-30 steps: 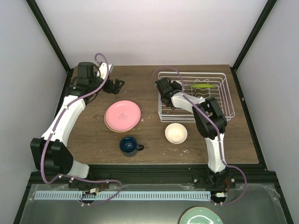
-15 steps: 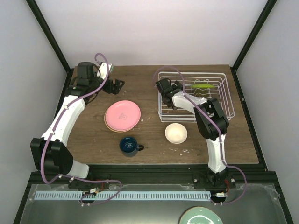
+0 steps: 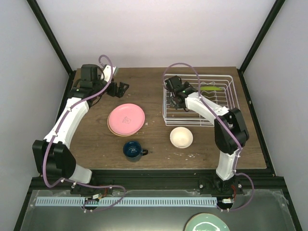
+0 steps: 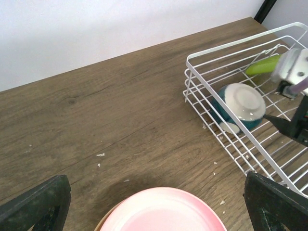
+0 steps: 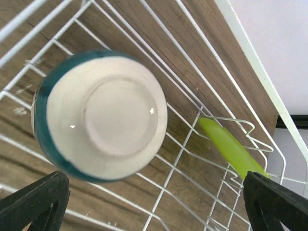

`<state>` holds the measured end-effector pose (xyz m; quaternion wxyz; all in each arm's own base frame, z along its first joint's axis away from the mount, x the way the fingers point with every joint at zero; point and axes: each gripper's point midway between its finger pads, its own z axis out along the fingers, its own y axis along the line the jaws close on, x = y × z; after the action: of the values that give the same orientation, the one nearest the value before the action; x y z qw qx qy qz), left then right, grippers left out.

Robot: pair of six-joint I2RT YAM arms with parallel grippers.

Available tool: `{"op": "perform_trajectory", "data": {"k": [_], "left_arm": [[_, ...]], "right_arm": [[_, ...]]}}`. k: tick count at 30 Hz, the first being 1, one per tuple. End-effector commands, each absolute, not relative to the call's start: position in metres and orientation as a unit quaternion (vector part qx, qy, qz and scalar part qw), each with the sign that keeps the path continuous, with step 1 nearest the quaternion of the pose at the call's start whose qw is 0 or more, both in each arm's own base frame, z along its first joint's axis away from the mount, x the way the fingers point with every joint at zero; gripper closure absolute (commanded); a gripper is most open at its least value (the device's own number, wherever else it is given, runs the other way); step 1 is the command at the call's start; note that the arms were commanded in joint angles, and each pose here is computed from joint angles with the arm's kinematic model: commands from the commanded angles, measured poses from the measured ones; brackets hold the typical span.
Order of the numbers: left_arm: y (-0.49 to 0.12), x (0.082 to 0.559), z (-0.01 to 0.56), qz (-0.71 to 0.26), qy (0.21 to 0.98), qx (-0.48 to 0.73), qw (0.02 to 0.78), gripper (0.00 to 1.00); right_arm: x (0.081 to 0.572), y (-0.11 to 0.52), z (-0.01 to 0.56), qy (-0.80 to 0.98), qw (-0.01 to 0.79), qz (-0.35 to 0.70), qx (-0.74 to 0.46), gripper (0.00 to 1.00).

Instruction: Load the mixed dishes into the dish rack

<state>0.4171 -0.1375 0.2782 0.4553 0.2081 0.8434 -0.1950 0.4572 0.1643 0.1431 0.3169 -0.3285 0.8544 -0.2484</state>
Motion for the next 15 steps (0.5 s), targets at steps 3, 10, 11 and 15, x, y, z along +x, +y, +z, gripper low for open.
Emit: {"op": "perform_trajectory", "data": {"k": [3, 10, 11, 15], "left_arm": [[-0.143, 0.42, 0.278, -0.21, 0.84, 0.211, 0.454, 0.0], [-0.145, 0.421, 0.269, -0.215, 0.845, 0.215, 0.439, 0.0], [-0.145, 0.421, 0.266, -0.215, 0.847, 0.217, 0.435, 0.0], [-0.151, 0.418, 0.259, -0.195, 0.852, 0.238, 0.424, 0.0]], "right_arm": [[0.423, 0.17, 0.172, 0.87, 0.32, -0.18, -0.328, 0.0], [0.422, 0.173, 0.204, 0.873, 0.359, -0.145, -0.297, 0.0], [0.424, 0.177, 0.204, 0.877, 0.358, -0.131, -0.293, 0.0], [0.432, 0.186, 0.213, 0.891, 0.362, -0.067, -0.265, 0.0]]}}
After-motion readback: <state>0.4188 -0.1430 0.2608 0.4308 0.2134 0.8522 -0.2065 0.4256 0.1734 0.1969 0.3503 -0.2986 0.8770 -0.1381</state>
